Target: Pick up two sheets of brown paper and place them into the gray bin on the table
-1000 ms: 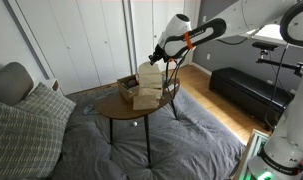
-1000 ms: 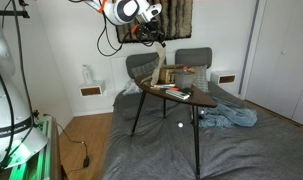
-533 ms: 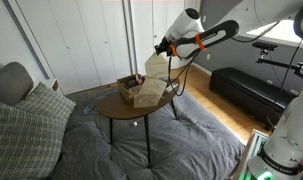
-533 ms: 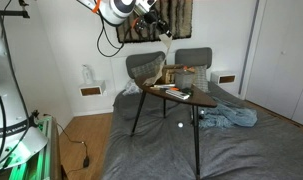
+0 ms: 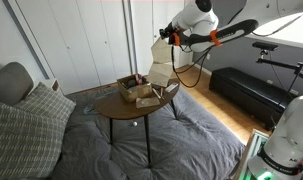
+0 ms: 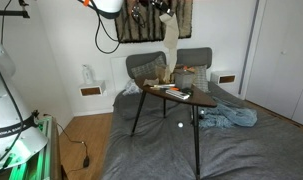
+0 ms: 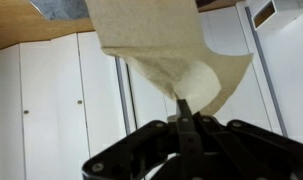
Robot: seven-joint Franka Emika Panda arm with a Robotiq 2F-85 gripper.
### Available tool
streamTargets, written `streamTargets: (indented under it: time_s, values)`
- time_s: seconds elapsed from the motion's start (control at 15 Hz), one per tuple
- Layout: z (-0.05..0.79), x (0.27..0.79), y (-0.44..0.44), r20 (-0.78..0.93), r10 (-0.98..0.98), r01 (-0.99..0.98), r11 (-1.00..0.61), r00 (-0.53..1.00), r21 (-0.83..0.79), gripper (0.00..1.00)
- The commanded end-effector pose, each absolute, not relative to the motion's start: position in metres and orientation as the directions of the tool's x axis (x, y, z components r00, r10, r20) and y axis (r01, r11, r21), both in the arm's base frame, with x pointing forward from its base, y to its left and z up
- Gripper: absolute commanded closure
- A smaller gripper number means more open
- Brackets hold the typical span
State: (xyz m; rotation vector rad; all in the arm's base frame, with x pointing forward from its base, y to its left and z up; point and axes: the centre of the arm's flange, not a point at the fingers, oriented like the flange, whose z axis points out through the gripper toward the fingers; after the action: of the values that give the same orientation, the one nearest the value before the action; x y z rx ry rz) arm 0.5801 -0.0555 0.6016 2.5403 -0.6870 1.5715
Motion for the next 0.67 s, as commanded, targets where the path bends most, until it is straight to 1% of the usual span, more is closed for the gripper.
streamTargets:
  time_s: [0.0,0.33,0.4,0.47,0.6]
  values:
    - [0.608,0.56,-0.032,0.892,-0.348,-0.398,-0.891,0.289,-0.218,1.0]
    - [0.618,0.555,-0.025,0.91,-0.368,-0.431,-0.864,0.19,-0.259,1.0]
    - [0.613,0.561,-0.023,0.897,-0.377,-0.421,-0.87,0.231,-0.257,1.0]
    - [0.624,0.562,-0.033,0.901,-0.366,-0.416,-0.875,0.234,-0.247,0.99]
    - [0.619,0.563,-0.03,0.897,-0.368,-0.415,-0.876,0.243,-0.247,0.99]
